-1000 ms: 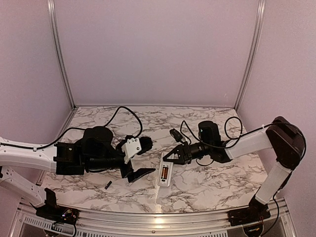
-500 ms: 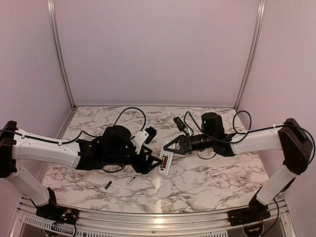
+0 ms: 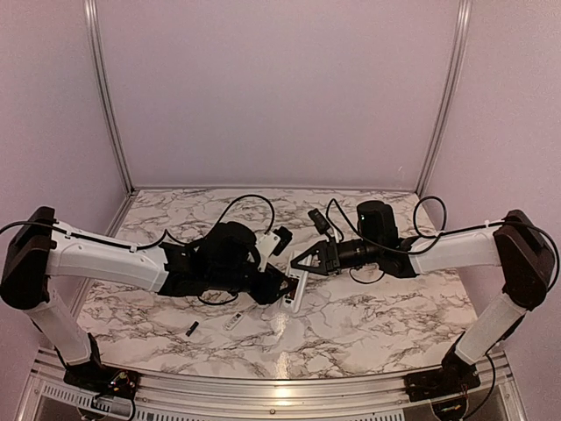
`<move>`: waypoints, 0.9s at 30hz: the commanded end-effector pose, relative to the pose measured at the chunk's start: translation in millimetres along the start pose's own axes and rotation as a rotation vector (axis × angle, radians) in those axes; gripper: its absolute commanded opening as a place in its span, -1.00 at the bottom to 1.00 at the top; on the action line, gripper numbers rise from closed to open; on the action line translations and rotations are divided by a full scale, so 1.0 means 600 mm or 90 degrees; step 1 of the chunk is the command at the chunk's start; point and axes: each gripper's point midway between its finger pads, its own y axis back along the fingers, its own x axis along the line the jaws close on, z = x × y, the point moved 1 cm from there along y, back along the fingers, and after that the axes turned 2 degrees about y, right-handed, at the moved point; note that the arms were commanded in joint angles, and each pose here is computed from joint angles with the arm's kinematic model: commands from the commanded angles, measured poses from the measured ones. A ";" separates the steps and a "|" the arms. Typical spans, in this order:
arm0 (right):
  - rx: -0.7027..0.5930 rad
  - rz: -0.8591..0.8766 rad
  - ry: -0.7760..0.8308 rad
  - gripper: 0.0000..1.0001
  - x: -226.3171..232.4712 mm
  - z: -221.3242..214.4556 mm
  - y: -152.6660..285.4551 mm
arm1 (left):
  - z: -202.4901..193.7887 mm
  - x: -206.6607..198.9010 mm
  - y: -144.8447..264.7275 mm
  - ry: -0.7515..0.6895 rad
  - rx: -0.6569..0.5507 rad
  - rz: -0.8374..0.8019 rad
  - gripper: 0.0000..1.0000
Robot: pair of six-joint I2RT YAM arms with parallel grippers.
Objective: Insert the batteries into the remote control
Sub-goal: Adjust the battery in the battery compartment, then pick up the battery from the center of the board.
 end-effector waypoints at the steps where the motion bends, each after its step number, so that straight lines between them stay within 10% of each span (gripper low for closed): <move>1: -0.023 0.011 0.025 -1.00 0.021 0.030 0.007 | -0.013 0.007 -0.015 0.004 0.039 0.013 -0.23; 7: -0.021 0.006 0.019 -1.00 0.015 0.027 0.008 | -0.014 0.013 -0.013 0.002 0.044 0.027 -0.47; 15: -0.024 -0.014 0.003 -1.00 -0.013 0.022 0.019 | -0.023 0.023 0.049 0.062 0.062 0.009 0.38; 27: 0.002 0.014 0.024 -1.00 -0.015 -0.003 0.020 | -0.222 0.146 0.194 0.308 0.251 0.289 0.18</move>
